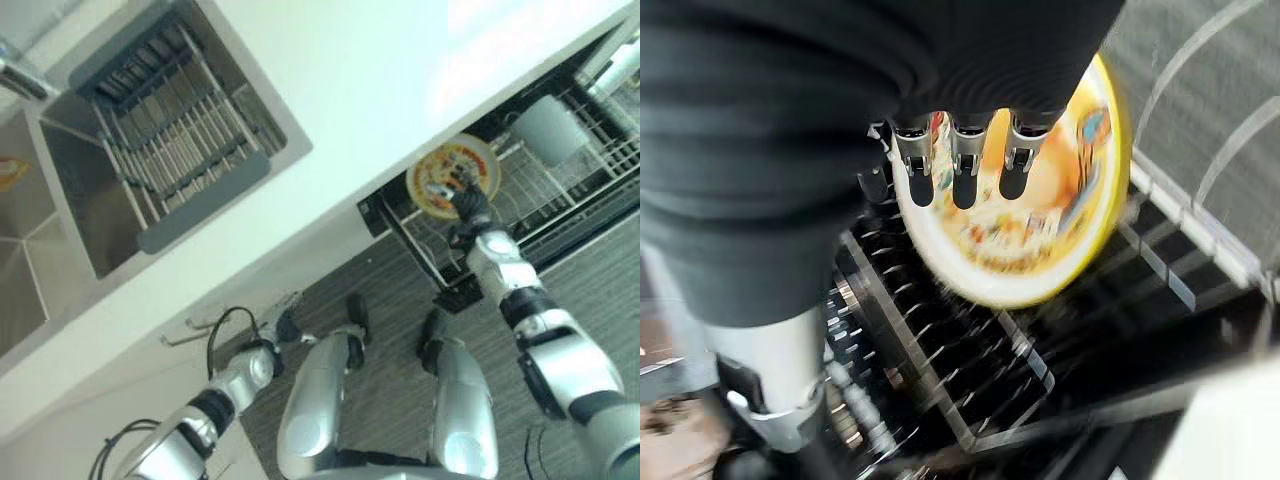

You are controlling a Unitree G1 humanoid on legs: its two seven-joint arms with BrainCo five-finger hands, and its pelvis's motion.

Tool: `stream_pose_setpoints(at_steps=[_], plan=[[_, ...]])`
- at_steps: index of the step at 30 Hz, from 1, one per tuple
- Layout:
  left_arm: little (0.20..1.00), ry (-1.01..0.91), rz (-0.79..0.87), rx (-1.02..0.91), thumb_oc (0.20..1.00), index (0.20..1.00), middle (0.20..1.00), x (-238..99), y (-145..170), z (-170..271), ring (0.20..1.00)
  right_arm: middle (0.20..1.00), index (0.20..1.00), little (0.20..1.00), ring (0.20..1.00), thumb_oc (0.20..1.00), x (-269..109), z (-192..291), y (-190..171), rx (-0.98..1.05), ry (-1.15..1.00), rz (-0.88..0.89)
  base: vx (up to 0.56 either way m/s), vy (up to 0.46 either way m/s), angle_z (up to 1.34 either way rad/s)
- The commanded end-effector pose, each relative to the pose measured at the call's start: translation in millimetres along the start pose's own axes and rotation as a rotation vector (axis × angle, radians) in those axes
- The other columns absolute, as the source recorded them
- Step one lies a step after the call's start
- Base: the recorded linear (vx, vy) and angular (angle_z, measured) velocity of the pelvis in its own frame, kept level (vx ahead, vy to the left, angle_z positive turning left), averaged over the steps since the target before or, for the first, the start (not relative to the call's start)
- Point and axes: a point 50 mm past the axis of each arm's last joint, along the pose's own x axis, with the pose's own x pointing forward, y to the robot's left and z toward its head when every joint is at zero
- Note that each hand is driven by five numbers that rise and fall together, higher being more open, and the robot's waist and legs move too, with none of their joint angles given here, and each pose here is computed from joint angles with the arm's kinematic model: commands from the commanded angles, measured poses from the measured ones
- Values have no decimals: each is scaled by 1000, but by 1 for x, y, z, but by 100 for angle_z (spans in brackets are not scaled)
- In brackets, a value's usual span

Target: Place the dishes in the dishwasher.

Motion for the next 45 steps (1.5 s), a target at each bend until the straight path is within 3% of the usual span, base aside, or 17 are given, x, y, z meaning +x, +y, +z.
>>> stream_pose_setpoints(at_steps=[1,8,11,15,18,24,30,32,36,37,39,41,45], plan=[[1000,63,-50,-20,1000,1000,1000,-9,-13,-15,1000,1000,1000,1000,1000,1000,1,20,4,87,-138,5,14,6,-14],[1000,247,-137,-139,1000,1000,1000,-33,-44,-44,1000,1000,1000,1000,1000,1000,-24,-22,19,243,-56,-26,70,-18,-9],[1000,322,-184,-156,1000,1000,1000,-42,-56,-53,1000,1000,1000,1000,1000,1000,-33,-35,12,215,-31,-93,58,-40,5],[1000,458,-177,-355,1000,1000,1000,-50,-66,-63,1000,1000,1000,1000,1000,1000,-38,-29,8,174,-104,-98,84,-34,-2],[1000,504,-187,-369,1000,1000,1000,-55,-67,-72,1000,1000,1000,1000,1000,1000,-43,-22,-6,152,-136,-148,33,-40,-3],[1000,711,-155,-705,1000,1000,1000,-83,-89,-90,1000,1000,1000,1000,1000,1000,-74,-10,-43,45,-254,-348,7,-33,-17],[1000,623,-185,-808,1000,1000,1000,-93,-98,-85,1000,1000,1000,1000,1000,1000,-126,-11,-103,41,-404,-684,10,-53,-17],[1000,569,-178,-873,1000,1000,1000,-90,-96,-80,1000,1000,1000,1000,1000,1000,-151,-15,-127,-8,-476,-888,23,0,-13],[1000,456,-251,-814,1000,1000,1000,-84,-96,-70,1000,1000,1000,1000,1000,1000,-201,-56,-171,-8,-351,-1172,140,-4,3],[1000,441,-261,-793,1000,1000,1000,-82,-95,-68,1000,1000,1000,1000,1000,1000,-209,-68,-177,39,-298,-1191,68,-55,10],[1000,385,-275,-739,1000,1000,1000,-70,-87,-59,1000,1000,1000,1000,1000,1000,-218,-95,-185,318,-225,-1289,-70,-47,15],[1000,320,-296,-680,1000,1000,1000,-59,-82,-48,1000,1000,1000,1000,1000,1000,-211,-103,-185,425,-201,-1247,-155,-14,21],[1000,233,-311,-616,1000,1000,1000,-43,-79,-26,1000,1000,1000,1000,1000,1000,-162,-106,-162,581,-111,-935,-108,46,25]])
